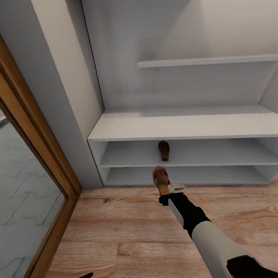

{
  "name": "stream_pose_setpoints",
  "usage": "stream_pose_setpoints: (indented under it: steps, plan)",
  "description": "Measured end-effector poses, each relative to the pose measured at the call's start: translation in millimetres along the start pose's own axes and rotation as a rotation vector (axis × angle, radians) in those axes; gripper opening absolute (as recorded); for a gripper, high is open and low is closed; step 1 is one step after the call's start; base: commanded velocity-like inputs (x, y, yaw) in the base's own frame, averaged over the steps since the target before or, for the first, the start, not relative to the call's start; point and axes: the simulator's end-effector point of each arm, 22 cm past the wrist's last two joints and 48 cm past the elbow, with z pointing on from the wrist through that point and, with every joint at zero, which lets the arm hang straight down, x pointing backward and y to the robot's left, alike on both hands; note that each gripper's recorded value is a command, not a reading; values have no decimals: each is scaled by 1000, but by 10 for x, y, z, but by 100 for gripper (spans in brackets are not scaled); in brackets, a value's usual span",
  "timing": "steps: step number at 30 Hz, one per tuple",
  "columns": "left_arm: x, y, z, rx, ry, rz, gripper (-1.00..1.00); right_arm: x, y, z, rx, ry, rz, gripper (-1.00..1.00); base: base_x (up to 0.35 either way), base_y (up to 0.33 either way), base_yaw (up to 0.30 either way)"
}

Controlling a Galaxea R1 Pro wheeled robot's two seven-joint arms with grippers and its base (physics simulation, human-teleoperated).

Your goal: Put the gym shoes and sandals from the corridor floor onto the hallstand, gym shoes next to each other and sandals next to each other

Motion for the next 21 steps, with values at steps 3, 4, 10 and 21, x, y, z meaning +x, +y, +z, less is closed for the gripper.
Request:
stream_pose_setpoints:
  steps: [3,4,10,21]
  plan:
    - [11,2,0,0,2,-2,100,18,1,14,0,4,0,-100,25,0,145]
    - [13,2,0,0,2,-2,100,24,0,17,0,5,-1,-100,6,0,58]
    - [15,2,0,0,3,-3,100,30,-4,20,1,6,-1,-100,120,23,19]
    - [17,-1,5,0,2,-4,100,17,-7,22,2,0,1,-100,214,87,1]
